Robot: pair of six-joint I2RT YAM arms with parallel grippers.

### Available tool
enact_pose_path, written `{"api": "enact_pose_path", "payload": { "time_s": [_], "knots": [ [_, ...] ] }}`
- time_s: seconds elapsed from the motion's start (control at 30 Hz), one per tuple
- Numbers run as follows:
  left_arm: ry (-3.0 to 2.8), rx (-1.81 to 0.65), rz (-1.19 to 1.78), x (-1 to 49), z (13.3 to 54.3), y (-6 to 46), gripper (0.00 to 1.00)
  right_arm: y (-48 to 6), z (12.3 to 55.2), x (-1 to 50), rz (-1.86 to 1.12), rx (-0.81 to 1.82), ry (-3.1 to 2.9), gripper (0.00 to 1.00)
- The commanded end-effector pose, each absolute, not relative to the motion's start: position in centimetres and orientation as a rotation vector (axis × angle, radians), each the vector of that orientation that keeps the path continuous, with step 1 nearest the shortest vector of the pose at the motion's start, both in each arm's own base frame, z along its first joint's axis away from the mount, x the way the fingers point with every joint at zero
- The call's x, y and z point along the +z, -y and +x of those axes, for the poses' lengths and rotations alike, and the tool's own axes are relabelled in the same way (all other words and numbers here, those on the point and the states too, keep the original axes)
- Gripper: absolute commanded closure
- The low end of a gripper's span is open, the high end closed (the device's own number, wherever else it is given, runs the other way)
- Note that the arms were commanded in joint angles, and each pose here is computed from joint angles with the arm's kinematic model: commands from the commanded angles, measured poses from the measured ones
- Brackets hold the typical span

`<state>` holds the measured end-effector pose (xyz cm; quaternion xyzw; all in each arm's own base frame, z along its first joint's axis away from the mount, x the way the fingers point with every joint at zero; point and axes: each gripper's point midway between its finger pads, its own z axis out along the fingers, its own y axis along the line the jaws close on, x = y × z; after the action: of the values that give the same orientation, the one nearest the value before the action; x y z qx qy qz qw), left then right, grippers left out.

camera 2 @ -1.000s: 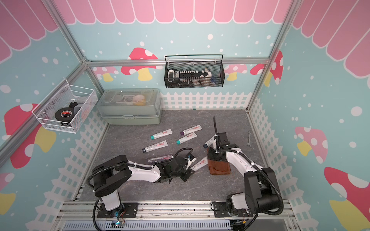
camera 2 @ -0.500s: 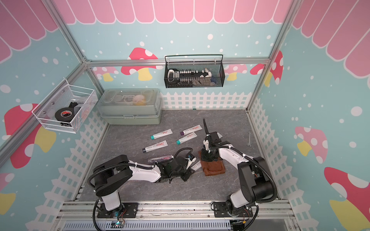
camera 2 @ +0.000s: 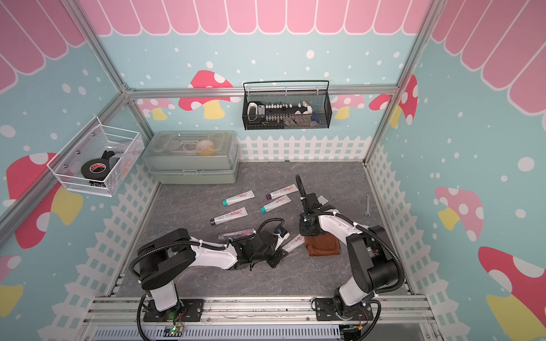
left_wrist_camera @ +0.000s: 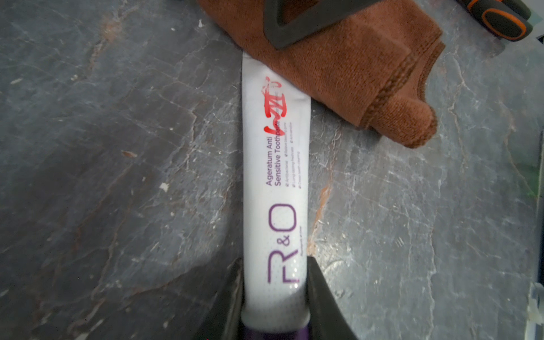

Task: Wipe the surface of the toothpaste tube
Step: Wipe the dirt from the toothpaste tube.

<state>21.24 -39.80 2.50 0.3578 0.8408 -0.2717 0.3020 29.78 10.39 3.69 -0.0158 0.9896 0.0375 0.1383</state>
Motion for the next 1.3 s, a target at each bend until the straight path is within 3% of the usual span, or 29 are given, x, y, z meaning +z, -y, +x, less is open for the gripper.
{"api": "enact_pose_path", "payload": {
  "time_s": [0.0,0.23,0.53,0.97,1.27],
  "knots": [
    [-2.283,-0.699,1.032,0.5,19.5,39.7,0.82,-9.6,28.4,4.8,-0.021,0.108,-2.857,0.90],
    [-2.280,-0.681,1.049,0.4,19.3,40.1,0.82,-12.4,27.6,8.6,-0.066,0.383,-2.768,0.90],
    [-2.278,-0.625,1.017,0.4,20.2,39.8,0.82,-13.7,24.7,4.3,-0.057,0.528,-2.877,0.90],
    [-2.285,-0.619,0.985,0.6,20.9,39.0,0.83,-9.4,25.1,0.7,-0.068,0.030,-2.979,0.90],
    [-2.290,-0.623,0.958,0.5,21.0,38.2,0.83,-8.1,26.0,1.5,-0.009,-0.075,-2.943,0.89]
  ]
}}
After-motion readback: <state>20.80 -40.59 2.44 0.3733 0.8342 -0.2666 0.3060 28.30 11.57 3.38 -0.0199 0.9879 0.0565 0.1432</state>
